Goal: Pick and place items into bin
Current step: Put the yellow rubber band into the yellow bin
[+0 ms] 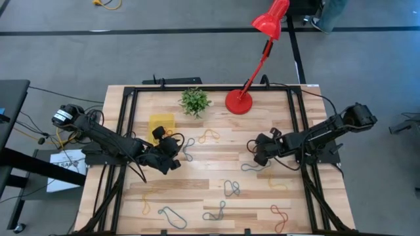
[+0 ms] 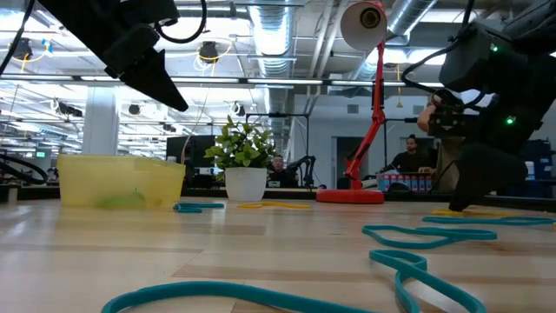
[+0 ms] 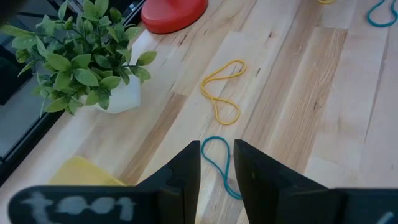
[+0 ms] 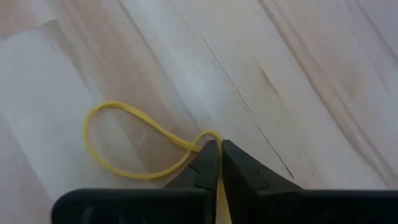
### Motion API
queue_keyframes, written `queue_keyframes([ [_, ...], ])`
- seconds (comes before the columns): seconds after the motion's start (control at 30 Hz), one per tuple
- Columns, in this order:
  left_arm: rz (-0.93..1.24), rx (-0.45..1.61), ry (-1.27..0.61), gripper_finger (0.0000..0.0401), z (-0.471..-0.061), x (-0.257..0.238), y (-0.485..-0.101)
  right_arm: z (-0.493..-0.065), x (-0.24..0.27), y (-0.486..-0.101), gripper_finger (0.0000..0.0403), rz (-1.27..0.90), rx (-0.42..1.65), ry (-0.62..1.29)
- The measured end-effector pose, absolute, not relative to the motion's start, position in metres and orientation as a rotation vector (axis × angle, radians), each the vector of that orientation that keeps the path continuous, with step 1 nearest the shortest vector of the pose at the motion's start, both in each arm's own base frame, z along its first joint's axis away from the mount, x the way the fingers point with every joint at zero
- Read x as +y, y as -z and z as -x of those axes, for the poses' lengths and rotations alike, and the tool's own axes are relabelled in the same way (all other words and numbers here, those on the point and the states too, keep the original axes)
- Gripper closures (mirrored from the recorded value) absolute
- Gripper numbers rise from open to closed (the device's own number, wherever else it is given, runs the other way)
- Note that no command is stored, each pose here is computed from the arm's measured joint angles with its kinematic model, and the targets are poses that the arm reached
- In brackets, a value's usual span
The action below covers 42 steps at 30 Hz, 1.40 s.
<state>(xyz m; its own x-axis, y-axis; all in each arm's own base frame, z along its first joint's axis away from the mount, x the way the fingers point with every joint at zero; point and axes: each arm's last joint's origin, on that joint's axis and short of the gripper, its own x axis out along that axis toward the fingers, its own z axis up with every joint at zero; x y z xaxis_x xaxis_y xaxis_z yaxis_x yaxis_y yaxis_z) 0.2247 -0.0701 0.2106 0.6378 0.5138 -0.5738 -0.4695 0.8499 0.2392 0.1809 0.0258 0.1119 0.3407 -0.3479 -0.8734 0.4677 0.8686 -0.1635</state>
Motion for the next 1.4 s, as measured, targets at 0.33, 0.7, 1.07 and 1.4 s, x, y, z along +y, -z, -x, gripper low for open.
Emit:
queue_keyframes([
  [0.33,-0.074,0.667,-0.578,0.0312,-0.225,-0.070,-0.211,-0.216,0.033,-0.134,0.0400,0.035,0.860,0.303],
  [0.7,-0.120,0.620,-0.653,0.0312,-0.224,-0.068,-0.213,-0.254,0.041,-0.186,0.0399,0.161,0.353,0.202],
  [1.07,-0.059,0.463,-0.546,0.0312,-0.244,-0.072,-0.229,-0.271,0.041,-0.191,0.0402,0.090,0.130,0.191],
  [1.4,-0.013,0.369,-0.303,0.0312,-0.263,-0.058,-0.244,-0.319,0.035,-0.181,0.0402,0.070,0.093,0.120],
])
